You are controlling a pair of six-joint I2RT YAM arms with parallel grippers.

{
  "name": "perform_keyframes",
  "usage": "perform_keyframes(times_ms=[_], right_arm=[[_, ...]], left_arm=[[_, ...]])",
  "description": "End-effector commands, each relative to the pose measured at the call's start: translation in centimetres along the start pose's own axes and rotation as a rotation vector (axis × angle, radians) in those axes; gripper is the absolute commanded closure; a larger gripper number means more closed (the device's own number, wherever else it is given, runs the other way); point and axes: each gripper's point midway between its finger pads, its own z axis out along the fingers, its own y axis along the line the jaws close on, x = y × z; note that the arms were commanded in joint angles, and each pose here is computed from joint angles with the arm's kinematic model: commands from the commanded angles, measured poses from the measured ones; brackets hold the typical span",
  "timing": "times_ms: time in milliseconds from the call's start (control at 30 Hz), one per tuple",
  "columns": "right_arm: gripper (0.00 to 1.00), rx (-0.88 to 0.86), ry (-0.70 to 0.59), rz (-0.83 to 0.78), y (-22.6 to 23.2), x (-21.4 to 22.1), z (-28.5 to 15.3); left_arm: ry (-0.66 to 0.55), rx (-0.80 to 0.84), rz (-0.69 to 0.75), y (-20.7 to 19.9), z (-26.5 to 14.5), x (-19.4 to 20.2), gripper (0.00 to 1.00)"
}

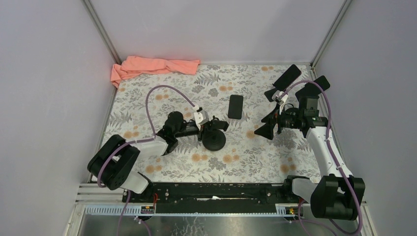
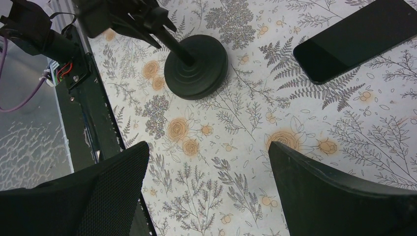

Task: Place the phone on the phone stand
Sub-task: Place the phone stand at the center of the board.

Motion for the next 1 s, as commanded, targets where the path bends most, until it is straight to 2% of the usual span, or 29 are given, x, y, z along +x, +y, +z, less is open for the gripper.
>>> perform_keyframes(times_ms=[0,233,467,533,767,967], right_arm=[[0.00,-0.002,0.000,-0.011,-0.1,0.0,0.0],[0.00,-0.004,0.001,-0.007,-0.1,0.0,0.0],[0.00,-0.002,0.004,-0.007,-0.2,0.1,0.0],[0.00,0.000,0.004,-0.008,-0.2,0.1,0.0],[0.00,-0.001,0.004,-0.012,-0.2,0.0,0.0],[0.00,-0.033,-0.018,-0.017,0.6,-0.4,0.0]], left_arm=[[-0.105,-0.053,0.114,1.4,0.5,-2.1,0.91],[-0.103,-0.120,0.092,1.8,-0.1,-0.9,0.58],[-0.097,-0.218,0.103,1.8,-2.3,-1.8,0.33],[-0.071,-0.242,0.087,1.5,-3.3,-1.3,0.30],[-0.065,-0.307,-0.067,-1.0,-6.8,-1.2,0.28],[-0.148,-0.312,-0.092,-2.9,-8.8,-3.5,0.29]])
